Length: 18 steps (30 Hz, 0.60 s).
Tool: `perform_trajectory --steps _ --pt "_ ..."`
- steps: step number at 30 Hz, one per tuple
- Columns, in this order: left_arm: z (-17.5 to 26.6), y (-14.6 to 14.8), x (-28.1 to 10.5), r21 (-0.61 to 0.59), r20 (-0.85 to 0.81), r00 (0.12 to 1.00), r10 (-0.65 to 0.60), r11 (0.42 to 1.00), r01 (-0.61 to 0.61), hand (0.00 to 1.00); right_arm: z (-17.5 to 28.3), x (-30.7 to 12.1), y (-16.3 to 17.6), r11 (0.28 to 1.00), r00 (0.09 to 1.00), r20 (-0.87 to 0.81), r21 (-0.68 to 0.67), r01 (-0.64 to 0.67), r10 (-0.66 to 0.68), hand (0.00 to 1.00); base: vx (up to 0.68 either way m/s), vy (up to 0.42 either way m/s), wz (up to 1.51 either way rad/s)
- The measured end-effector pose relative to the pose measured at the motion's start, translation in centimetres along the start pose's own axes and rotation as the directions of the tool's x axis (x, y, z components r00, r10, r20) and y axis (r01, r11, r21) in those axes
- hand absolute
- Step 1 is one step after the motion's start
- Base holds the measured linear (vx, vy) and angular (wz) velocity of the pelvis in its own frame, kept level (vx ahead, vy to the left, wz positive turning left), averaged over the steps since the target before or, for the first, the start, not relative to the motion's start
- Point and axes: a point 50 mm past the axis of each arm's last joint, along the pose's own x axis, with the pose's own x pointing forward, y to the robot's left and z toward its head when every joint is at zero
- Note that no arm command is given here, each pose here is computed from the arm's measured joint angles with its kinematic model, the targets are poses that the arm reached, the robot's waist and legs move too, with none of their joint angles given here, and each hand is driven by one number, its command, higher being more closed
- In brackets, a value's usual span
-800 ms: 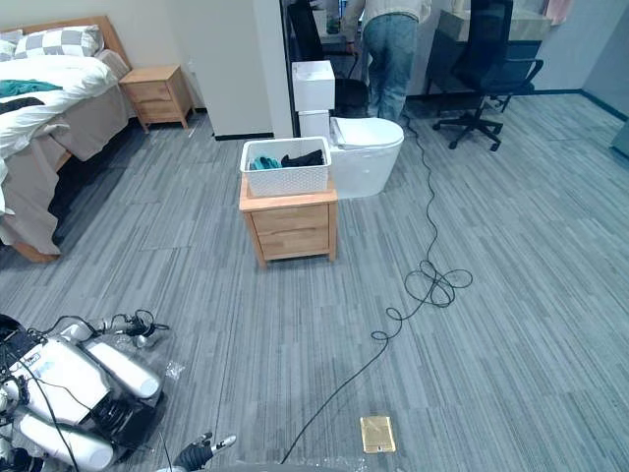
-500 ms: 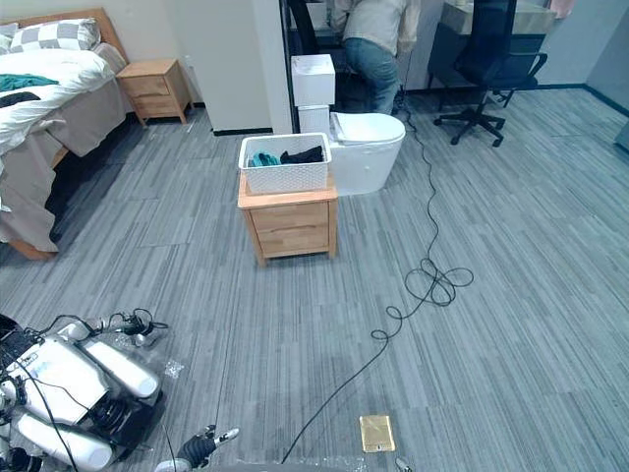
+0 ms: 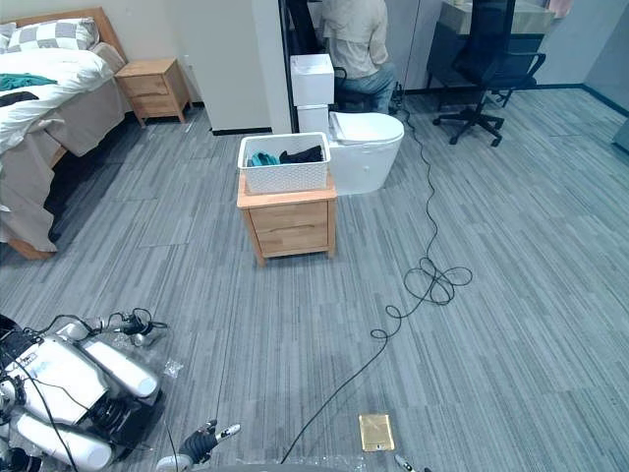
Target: Pick up the laundry basket with both hands and put the clothes into the washing machine.
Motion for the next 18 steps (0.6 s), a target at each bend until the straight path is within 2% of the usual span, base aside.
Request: perform_trajectory --steps 11,15,18 --pt "0.4 0.2 0.1 -0.055 0.013 1.0 0.014 0.998 -0.014 0.0 1.0 0.3 0.8 1.0 1.0 0.022 0.004 -0.019 0.019 0.0 0.01 -0.004 -0.07" --pt "2.5 -1.9 0.7 -0.038 0.064 0.997 -0.048 0.998 0.05 0.0 1.3 0.3 0.6 1.0 0.999 0.032 0.015 -0.016 0.016 0.0 0.04 0.069 0.35" --pt "3.0 -1.8 0.8 -0.027 0.074 0.996 -0.047 0.998 0.049 0.0 1.2 0.3 1.0 0.998 0.999 0.038 0.052 -0.027 0.025 0.0 0.12 0.089 0.01"
